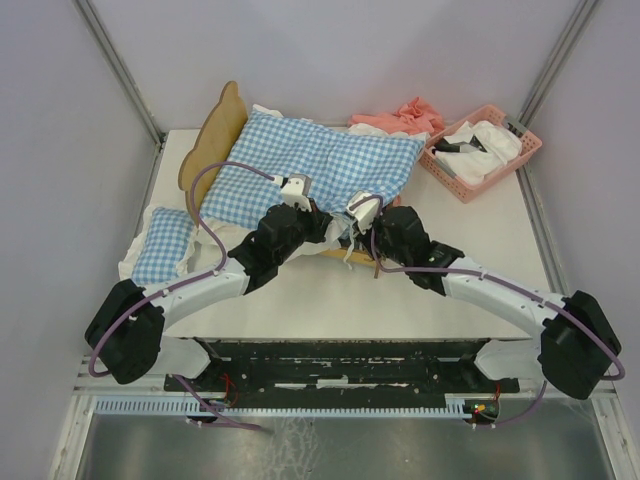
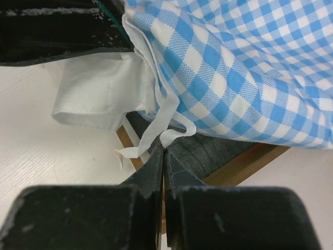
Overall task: Set up the pet bed
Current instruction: Cross the ropes on the bed frame.
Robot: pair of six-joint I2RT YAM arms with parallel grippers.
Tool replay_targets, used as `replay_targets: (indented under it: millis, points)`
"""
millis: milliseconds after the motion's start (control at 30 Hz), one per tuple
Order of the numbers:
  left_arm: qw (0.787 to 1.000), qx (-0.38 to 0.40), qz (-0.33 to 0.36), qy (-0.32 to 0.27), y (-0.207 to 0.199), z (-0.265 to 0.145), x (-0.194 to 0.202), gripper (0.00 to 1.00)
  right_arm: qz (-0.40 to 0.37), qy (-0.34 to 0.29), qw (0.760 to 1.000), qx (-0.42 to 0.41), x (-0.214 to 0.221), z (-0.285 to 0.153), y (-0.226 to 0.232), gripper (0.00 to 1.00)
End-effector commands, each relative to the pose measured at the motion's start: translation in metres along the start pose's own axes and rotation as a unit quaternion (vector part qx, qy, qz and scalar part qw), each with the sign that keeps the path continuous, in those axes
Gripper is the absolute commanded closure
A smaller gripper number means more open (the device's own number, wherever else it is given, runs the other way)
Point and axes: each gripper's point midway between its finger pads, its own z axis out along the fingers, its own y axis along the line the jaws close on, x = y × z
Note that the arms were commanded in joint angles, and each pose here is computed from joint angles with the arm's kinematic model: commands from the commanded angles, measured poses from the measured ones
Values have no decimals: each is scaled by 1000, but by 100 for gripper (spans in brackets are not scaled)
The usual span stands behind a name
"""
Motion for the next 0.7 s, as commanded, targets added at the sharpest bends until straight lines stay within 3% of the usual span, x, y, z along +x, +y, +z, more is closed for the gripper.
replay_targets:
  millis: [0,300,400,567,667]
  points:
    - [1000,-10,-12,-23,4,1,-14,97,45,-29,998,27,-15,11,-8,98]
    - [1000,-6,-21,-13,3,1,-6,97,68,23,997,24,24,22,2,98]
    - [1000,10,-28,-10,-3,0,-6,97,84,42,995,38,27,15,-2,89]
    - [999,23,-33,-5,-7,1,-3,97,165,86,978,92,19,-13,-16,61]
    - [999,26,-32,-2,-8,2,0,97,232,103,962,104,20,-31,-13,58]
